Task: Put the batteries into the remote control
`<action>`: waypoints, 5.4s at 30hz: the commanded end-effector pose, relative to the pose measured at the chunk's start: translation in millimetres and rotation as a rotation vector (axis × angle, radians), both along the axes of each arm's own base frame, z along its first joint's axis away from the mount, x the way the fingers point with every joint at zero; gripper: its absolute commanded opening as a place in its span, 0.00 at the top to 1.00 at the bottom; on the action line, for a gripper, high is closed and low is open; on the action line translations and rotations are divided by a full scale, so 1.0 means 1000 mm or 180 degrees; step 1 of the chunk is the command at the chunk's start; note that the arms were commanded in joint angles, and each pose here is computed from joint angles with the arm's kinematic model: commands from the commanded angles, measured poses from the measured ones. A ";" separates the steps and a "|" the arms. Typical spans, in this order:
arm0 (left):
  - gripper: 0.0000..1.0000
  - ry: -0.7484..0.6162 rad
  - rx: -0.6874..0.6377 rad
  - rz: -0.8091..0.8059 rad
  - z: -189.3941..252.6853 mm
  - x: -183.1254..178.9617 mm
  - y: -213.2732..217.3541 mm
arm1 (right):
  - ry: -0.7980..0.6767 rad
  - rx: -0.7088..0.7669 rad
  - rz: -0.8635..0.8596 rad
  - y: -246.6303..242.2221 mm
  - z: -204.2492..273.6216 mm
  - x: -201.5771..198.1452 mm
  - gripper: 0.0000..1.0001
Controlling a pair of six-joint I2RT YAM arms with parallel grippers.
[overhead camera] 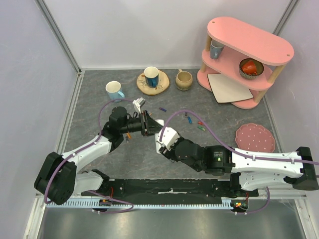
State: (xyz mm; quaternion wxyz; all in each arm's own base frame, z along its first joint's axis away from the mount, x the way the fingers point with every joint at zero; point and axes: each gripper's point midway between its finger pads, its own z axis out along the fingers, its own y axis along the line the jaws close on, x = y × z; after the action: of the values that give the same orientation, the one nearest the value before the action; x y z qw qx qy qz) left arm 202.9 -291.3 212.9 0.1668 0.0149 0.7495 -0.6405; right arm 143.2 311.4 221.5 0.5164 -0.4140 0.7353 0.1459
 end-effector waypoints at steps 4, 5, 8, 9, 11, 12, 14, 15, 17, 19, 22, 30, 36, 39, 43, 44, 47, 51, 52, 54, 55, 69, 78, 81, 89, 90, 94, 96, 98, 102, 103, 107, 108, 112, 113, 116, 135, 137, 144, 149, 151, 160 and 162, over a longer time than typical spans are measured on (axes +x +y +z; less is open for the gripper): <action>0.98 -0.0086 -0.0098 -0.0174 0.009 -0.013 0.000 | -0.0226 0.0300 -0.0335 -0.007 0.040 0.017 0.43; 0.98 -0.0082 -0.0095 -0.0174 0.008 -0.013 0.000 | -0.0229 0.0295 -0.0339 -0.007 0.040 0.017 0.43; 0.98 -0.0077 -0.0094 -0.0174 0.008 -0.013 0.000 | -0.0234 0.0294 -0.0353 -0.007 0.040 0.018 0.43; 0.98 -0.0077 -0.0094 -0.0179 0.008 -0.013 0.000 | -0.0233 0.0296 -0.0359 -0.008 0.040 0.018 0.43; 0.98 -0.0077 -0.0094 -0.0179 0.007 -0.014 0.000 | -0.0233 0.0309 -0.0365 -0.008 0.041 0.018 0.43; 0.98 -0.0077 -0.0095 -0.0183 0.007 -0.014 0.000 | -0.0231 0.0310 -0.0361 -0.008 0.041 0.018 0.43; 0.98 -0.0085 -0.0102 -0.0183 0.009 -0.014 0.000 | -0.0229 0.0310 -0.0356 -0.009 0.041 0.018 0.43; 0.98 -0.0089 -0.0104 -0.0178 0.009 -0.014 0.000 | -0.0218 0.0308 -0.0351 -0.010 0.039 0.017 0.43; 0.98 -0.0089 -0.0108 -0.0178 0.010 -0.014 0.000 | -0.0208 0.0300 -0.0350 -0.011 0.038 0.017 0.44; 0.98 -0.0089 -0.0107 -0.0173 0.010 -0.013 0.000 | -0.0202 0.0304 -0.0347 -0.013 0.038 0.016 0.44; 0.98 -0.0098 -0.0112 -0.0173 0.011 -0.012 0.000 | -0.0180 0.0309 -0.0342 -0.014 0.037 0.015 0.43; 0.98 -0.0108 -0.0141 -0.0160 0.017 -0.011 -0.001 | -0.0149 0.0275 -0.0301 -0.014 0.032 0.013 0.44; 0.98 -0.0121 -0.0170 -0.0187 0.022 -0.012 -0.001 | -0.0136 0.0260 -0.0290 -0.015 0.030 0.012 0.44; 0.98 -0.0113 -0.0192 -0.0194 0.025 -0.012 -0.001 | -0.0121 0.0253 -0.0275 -0.016 0.028 0.010 0.44; 0.98 -0.0112 -0.0228 -0.0201 0.030 -0.012 -0.002 | -0.0104 0.0234 -0.0256 -0.017 0.025 0.009 0.44; 0.98 -0.0111 -0.0232 -0.0205 0.030 -0.012 -0.002 | -0.0102 0.0242 -0.0267 -0.017 0.025 0.010 0.43; 0.98 -0.0117 -0.0250 -0.0209 0.034 -0.011 -0.002 | -0.0102 0.0227 -0.0250 -0.018 0.024 0.009 0.43; 0.98 -0.0117 -0.0256 -0.0209 0.035 -0.011 -0.002 | -0.0104 0.0222 -0.0254 -0.018 0.023 0.009 0.43; 0.98 -0.0111 -0.0261 -0.0208 0.036 -0.011 -0.002 | -0.0106 0.0214 -0.0252 -0.018 0.023 0.009 0.43; 0.98 -0.0105 -0.0272 -0.0212 0.037 -0.011 -0.003 | -0.0095 0.0208 -0.0241 -0.018 0.021 0.009 0.44; 0.98 -0.0109 -0.0277 -0.0212 0.038 -0.011 -0.003 | -0.0093 0.0213 -0.0237 -0.018 0.022 0.008 0.43; 0.98 -0.0090 -0.0275 -0.0221 0.037 -0.009 -0.004 | -0.0082 0.0221 -0.0244 -0.020 0.020 0.007 0.42; 0.98 -0.0071 -0.0253 -0.0196 0.031 -0.006 -0.005 | -0.0031 0.0356 -0.0176 -0.014 0.032 0.004 0.39; 0.98 -0.0068 -0.0244 -0.0197 0.029 -0.005 -0.005 | -0.0011 0.0404 -0.0145 -0.013 0.035 0.002 0.37; 0.98 -0.0061 -0.0241 -0.0167 0.028 -0.002 -0.006 | 0.0005 0.0423 -0.0083 -0.013 0.037 -0.001 0.36; 0.98 -0.0065 -0.0243 -0.0167 0.028 -0.002 -0.006 | 0.0011 0.0414 -0.0074 -0.013 0.036 -0.001 0.36; 0.98 -0.0064 -0.0250 -0.0166 0.030 -0.001 -0.006 | 0.0018 0.0380 -0.0070 -0.013 0.033 -0.001 0.36; 0.98 -0.0063 -0.0256 -0.0166 0.030 -0.002 -0.006 | 0.0024 0.0347 -0.0066 -0.014 0.029 -0.002 0.36; 0.98 -0.0071 -0.0268 -0.0171 0.033 -0.002 -0.006 | 0.0029 0.0325 -0.0077 -0.014 0.026 -0.001 0.36; 0.98 -0.0086 -0.0287 -0.0175 0.036 -0.003 -0.006 | 0.0033 0.0223 -0.0100 -0.015 0.017 0.000 0.36; 0.98 -0.0094 -0.0295 -0.0176 0.038 -0.002 -0.006 | 0.0031 0.0217 -0.0104 -0.016 0.017 0.000 0.36; 0.98 -0.0094 -0.0292 -0.0185 0.038 -0.003 -0.006 | 0.0017 0.0193 -0.0128 -0.018 0.015 0.001 0.35; 0.98 -0.0098 -0.0294 -0.0186 0.039 -0.003 -0.006 | 0.0016 0.0183 -0.0132 -0.017 0.014 0.001 0.35; 0.98 -0.0086 -0.0288 -0.0185 0.037 -0.003 -0.006 | 0.0014 0.0170 -0.0147 -0.019 0.013 0.002 0.35; 0.98 -0.0094 -0.0292 -0.0181 0.038 -0.003 -0.006 | 0.0014 0.0156 -0.0151 -0.019 0.012 0.002 0.34; 0.98 -0.0108 -0.0292 -0.0181 0.039 -0.003 -0.006 | 0.0016 0.0164 -0.0153 -0.020 0.012 0.002 0.34; 0.98 -0.0074 -0.0219 -0.0140 0.028 0.005 -0.006 | 0.0131 0.0447 0.0159 -0.016 0.039 -0.015 0.28; 0.98 -0.0087 -0.0210 -0.0098 0.028 0.009 -0.006 | 0.0186 0.0601 0.0128 -0.014 0.052 -0.016 0.27; 0.98 -0.0249 -0.0205 0.0171 0.027 0.032 -0.009 | 0.0474 0.0847 -0.0749 -0.008 0.073 0.009 0.25; 0.98 -0.0352 -0.0214 0.0474 0.023 0.048 -0.007 | 0.0667 0.0775 -0.1211 -0.009 0.056 0.031 0.24; 0.98 -0.0433 -0.0303 0.0584 0.027 0.053 -0.005 | 0.0782 0.0787 -0.1334 -0.011 0.048 0.038 0.24; 0.98 -0.0377 -0.0323 0.0574 0.019 0.052 -0.006 | 0.0902 0.0700 -0.1265 -0.008 0.028 0.039 0.27; 0.98 -0.0381 -0.0326 0.0564 0.020 0.051 -0.006 | 0.0912 0.0692 -0.1218 -0.005 0.026 0.039 0.28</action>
State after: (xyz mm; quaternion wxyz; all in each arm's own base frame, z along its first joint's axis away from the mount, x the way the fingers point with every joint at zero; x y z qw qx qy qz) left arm 251.0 -298.4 219.6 0.2437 -0.0320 0.7226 -0.6461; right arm 182.4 300.9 245.9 0.4666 -0.1900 0.8486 0.1615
